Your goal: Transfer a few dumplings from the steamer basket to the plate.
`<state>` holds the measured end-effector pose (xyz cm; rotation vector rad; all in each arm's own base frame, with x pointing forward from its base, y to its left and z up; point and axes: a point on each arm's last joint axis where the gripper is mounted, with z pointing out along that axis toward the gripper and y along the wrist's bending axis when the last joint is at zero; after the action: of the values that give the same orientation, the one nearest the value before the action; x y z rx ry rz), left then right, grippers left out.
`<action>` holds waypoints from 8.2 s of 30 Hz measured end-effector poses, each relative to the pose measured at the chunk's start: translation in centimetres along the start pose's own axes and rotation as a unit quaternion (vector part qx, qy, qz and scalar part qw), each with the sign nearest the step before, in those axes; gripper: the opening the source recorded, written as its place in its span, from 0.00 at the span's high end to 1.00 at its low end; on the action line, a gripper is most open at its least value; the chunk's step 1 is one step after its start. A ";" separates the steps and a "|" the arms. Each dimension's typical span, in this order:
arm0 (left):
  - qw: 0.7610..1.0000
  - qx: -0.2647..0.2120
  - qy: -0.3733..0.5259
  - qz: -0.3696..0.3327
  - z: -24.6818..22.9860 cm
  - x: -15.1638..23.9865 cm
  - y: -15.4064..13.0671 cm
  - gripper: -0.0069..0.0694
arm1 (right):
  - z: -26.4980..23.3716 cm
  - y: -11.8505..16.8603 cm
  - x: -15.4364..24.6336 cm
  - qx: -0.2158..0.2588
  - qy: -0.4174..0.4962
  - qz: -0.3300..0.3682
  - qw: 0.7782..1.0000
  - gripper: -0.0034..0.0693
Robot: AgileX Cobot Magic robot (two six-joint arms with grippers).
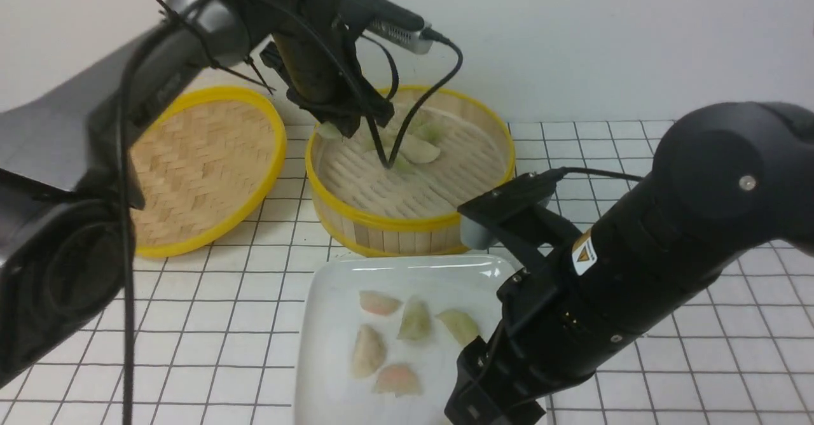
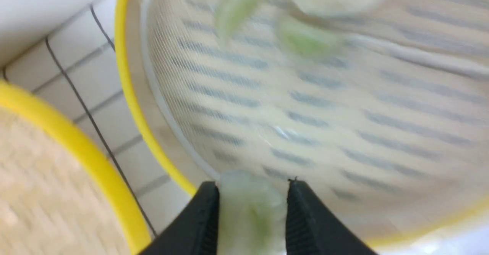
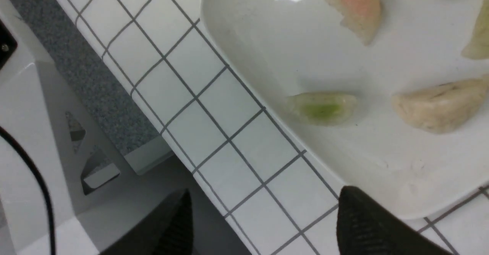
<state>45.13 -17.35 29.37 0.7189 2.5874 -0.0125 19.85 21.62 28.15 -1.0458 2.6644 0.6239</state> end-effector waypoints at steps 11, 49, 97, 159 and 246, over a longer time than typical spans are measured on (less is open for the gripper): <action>0.982 0.144 0.108 -0.049 -5.6 10.9 -4.8 0.65 | -5.0 -1.9 1.7 0.157 -0.034 -0.007 0.987 0.56; 0.984 0.156 -0.083 0.029 -10.6 13.6 -11.1 0.91 | -25.1 1.1 20.5 0.282 -0.586 0.116 0.751 0.97; 0.901 0.116 -0.416 -0.049 -18.4 28.5 -8.6 0.92 | -19.4 1.4 26.1 0.228 -0.768 -0.031 0.597 0.97; 0.894 -0.142 -0.372 -0.207 -7.9 44.0 -6.2 0.92 | -18.0 1.2 25.9 0.197 -0.725 -0.025 0.660 0.97; 0.894 -0.142 -0.372 -0.208 -7.9 44.0 -6.2 0.92 | -1.6 -7.6 27.0 0.391 -0.489 0.166 0.762 0.97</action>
<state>5.23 -0.23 17.02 0.0104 1.8858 -0.0351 5.38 -0.26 18.03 0.0566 1.7869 -0.0018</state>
